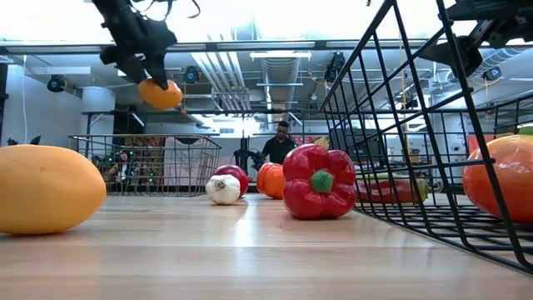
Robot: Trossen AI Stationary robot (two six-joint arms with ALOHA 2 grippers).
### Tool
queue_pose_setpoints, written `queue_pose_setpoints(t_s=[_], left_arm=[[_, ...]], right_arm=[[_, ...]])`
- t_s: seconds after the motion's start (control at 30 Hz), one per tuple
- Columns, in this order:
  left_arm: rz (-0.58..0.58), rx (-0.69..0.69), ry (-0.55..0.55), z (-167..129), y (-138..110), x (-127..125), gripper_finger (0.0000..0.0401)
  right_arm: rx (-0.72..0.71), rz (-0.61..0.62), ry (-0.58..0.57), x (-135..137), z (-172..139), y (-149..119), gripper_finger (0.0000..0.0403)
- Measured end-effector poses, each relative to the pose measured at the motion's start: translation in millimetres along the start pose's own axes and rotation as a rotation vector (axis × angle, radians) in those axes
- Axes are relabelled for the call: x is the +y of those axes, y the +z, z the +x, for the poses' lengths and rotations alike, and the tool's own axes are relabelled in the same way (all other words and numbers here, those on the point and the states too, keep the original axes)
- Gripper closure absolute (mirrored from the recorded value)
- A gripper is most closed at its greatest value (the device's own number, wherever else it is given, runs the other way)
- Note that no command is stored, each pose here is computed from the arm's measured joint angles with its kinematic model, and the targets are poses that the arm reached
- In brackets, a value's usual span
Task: Sort produce into baskets
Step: Put the yellow potato into the gold wire basket
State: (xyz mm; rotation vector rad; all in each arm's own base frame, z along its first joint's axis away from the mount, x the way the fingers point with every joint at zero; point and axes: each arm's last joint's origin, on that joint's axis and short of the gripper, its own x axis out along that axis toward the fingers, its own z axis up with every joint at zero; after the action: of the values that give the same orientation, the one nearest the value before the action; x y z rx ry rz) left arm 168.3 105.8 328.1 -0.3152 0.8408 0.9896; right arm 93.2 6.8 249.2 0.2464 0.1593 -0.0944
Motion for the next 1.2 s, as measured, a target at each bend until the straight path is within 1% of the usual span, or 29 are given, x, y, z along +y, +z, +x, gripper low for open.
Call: queue_pose_setpoints(t_s=[0.13,0.23,0.33,0.43,0.8,1.2], left_arm=[[0.053,0.126,-0.014,14,16,9,0.0169],[0.075,0.194,0.006,28,27,17,0.0169],[0.100,0.275,0.021,45,31,24,0.0169],[0.124,0.328,0.013,60,33,27,0.0169],[0.148,0.438,0.037,101,35,30,0.0169],[0.231,0.520,0.030,124,32,31,0.0169]], right_arm=[[-0.001,0.001,-0.003,0,0,0,0.0051],[-0.001,0.002,-0.003,0,0,0,0.0051],[0.000,0.005,-0.002,0,0,0,0.0051],[0.000,0.012,-0.002,0,0,0,0.0051],[0.000,0.012,-0.002,0,0,0,0.0051],[0.000,0.011,-0.002,0,0,0,0.0051]])
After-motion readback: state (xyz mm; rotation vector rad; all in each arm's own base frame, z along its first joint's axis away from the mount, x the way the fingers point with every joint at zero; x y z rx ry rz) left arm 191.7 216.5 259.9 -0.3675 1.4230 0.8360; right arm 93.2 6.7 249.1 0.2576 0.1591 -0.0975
